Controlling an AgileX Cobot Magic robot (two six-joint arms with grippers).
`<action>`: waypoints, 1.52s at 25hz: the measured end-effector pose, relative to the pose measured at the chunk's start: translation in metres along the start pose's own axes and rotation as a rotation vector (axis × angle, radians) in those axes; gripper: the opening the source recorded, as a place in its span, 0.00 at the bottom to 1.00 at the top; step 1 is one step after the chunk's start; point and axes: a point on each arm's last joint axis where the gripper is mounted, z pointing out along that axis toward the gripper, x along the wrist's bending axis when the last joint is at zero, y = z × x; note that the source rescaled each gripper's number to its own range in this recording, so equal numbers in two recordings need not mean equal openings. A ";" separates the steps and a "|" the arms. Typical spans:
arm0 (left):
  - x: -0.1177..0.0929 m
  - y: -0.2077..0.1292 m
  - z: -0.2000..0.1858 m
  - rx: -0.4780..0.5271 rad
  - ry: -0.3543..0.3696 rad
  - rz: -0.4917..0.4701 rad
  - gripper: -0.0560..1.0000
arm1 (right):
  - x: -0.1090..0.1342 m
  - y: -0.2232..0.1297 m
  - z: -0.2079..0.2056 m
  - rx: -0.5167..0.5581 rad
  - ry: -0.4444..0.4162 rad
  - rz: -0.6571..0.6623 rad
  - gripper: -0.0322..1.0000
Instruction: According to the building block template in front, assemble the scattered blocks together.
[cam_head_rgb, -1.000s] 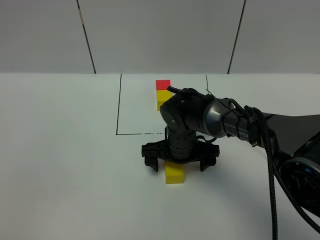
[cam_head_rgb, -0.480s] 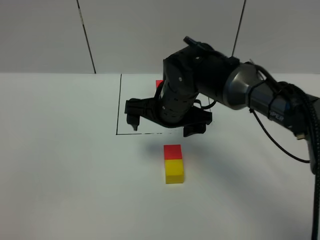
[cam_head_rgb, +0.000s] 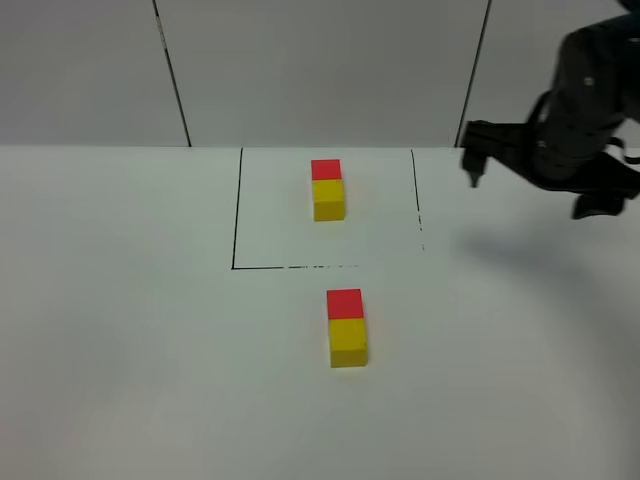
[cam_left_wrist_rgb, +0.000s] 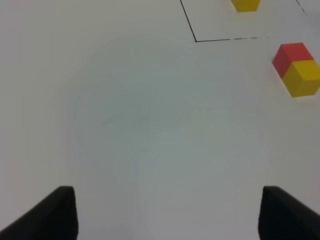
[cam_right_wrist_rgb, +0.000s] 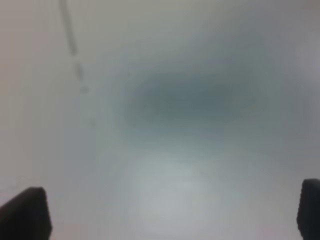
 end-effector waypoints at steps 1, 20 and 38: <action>0.000 0.000 0.000 0.000 0.000 0.000 0.59 | -0.018 -0.001 -0.008 -0.024 -0.014 0.023 0.97; 0.000 0.000 0.000 0.000 0.000 0.000 0.59 | -0.167 -0.218 -0.142 -0.357 -0.109 0.180 0.89; 0.000 0.000 0.000 0.000 0.000 0.000 0.59 | -0.188 -0.300 -0.186 -0.670 0.029 0.142 0.79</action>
